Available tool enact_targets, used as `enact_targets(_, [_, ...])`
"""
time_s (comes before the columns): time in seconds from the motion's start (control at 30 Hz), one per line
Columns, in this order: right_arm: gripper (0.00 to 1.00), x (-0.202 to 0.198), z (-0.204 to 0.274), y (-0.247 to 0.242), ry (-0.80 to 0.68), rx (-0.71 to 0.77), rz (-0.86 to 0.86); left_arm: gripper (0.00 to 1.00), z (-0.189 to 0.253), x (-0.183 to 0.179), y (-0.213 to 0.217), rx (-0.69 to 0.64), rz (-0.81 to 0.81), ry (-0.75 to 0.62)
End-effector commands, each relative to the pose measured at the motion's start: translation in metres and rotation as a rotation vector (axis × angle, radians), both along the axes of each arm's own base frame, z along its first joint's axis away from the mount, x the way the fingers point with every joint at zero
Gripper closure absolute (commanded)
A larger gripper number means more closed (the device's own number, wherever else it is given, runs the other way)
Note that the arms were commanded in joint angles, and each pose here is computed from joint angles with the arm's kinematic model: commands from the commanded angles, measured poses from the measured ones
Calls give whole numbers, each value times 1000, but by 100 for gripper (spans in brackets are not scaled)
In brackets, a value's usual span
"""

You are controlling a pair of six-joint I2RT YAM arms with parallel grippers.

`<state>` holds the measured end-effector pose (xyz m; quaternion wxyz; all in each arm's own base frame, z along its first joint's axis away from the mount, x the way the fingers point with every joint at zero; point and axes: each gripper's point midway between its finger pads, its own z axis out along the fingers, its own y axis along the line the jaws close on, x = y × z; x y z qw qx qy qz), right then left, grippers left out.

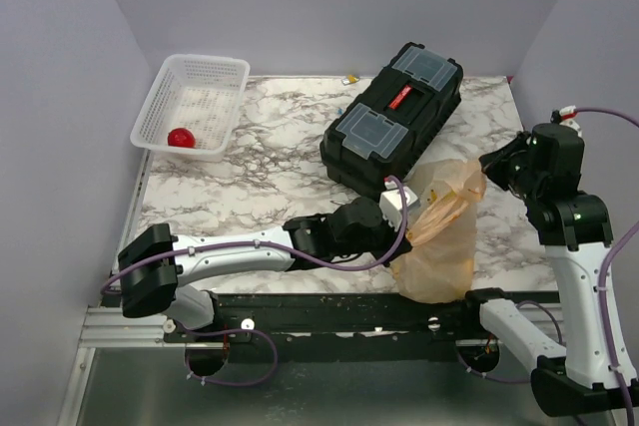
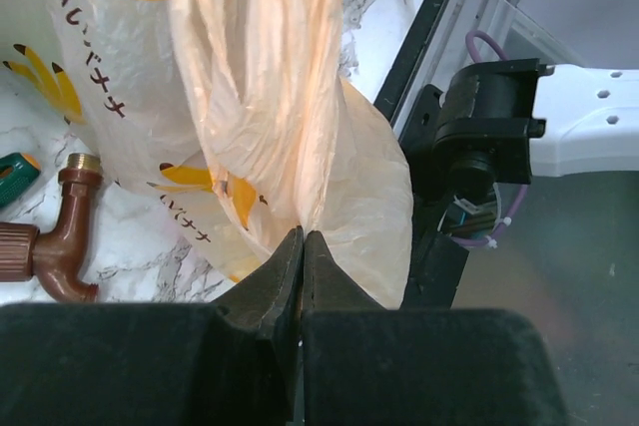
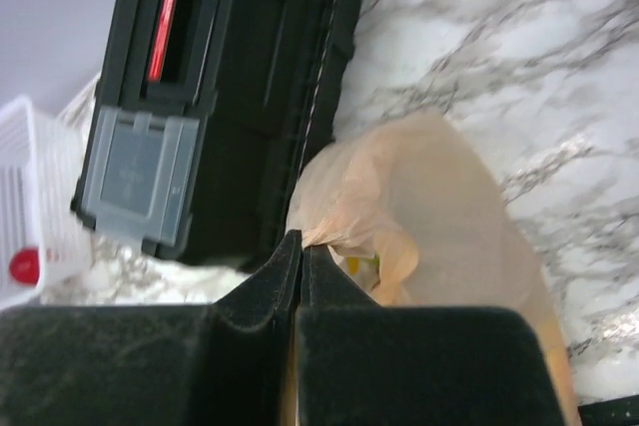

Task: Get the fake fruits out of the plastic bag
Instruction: Untie the plastic bag at the center of the board, then adjust the plastic bag at the center of the board.

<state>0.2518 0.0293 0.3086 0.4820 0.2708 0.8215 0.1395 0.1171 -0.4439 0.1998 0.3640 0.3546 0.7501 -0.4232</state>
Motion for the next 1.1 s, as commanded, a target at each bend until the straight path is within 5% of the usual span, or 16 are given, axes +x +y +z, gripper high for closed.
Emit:
enact_targets(0.0, [99,19,43,-49,-128,-135,-244,100,27,1,6,-31,7,-40])
enact_targets(0.13, [99,26,71,-62,-174,-186,-306,100,42,3,5,-27,-6,-77])
enact_targets(0.33, [99,34,84,-31,-227,-156,-113,100,55,1,16,-36,-34,-125])
enact_targets(0.53, [99,29,65,-6,-187,-117,31,50,92,4,15,-47,-68,-211])
enact_targets(0.67, [99,23,62,-5,-187,-108,40,30,125,11,7,-55,-74,-278])
enact_targets(0.9, [99,19,64,-5,-178,-113,45,1,147,25,-19,25,15,-411])
enact_targets(1.07, [99,15,64,-8,-175,-126,36,1,132,46,-39,168,139,-479])
